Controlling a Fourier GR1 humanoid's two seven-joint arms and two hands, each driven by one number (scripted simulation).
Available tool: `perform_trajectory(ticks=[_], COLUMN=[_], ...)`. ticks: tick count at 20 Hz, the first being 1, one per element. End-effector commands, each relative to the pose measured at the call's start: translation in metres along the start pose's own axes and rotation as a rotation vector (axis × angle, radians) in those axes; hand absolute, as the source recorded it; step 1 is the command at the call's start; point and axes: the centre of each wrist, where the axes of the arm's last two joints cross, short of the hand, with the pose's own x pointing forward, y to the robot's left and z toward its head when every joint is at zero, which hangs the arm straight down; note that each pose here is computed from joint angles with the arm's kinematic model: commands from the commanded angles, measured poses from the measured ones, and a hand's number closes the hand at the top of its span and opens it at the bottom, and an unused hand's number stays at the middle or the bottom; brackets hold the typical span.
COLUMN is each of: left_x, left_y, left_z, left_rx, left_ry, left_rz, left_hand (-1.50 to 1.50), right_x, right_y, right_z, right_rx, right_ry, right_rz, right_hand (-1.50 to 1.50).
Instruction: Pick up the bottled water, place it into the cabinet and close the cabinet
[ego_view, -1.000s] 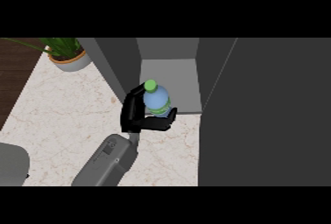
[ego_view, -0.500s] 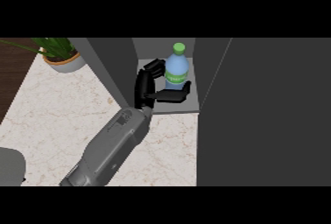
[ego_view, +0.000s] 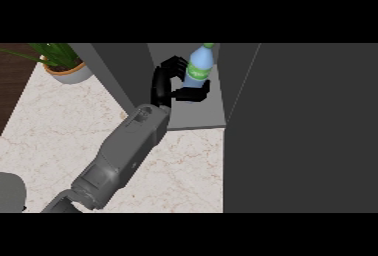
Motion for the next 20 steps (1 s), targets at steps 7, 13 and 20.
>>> perform_trajectory(ticks=[7, 13, 20], left_x=[-0.007, -0.017, -0.008], left_y=[0.020, 0.039, 0.038], left_z=[-0.018, -0.023, -0.030], left_rx=[0.192, 0.191, 0.220], left_ry=[0.039, -0.019, -0.067], left_rz=[-0.042, -0.182, -0.270], left_hand=[1.50, -1.50, -1.50], right_x=[0.011, 0.011, 0.010], right_y=[-0.005, -0.001, -0.006], right_z=[0.002, -0.004, 0.002], right_rx=[0.011, 0.024, 0.049], right_ry=[-0.044, -0.063, -0.031], right_rz=[-0.057, -0.063, -0.072], right_hand=[-1.50, -1.50, -1.50])
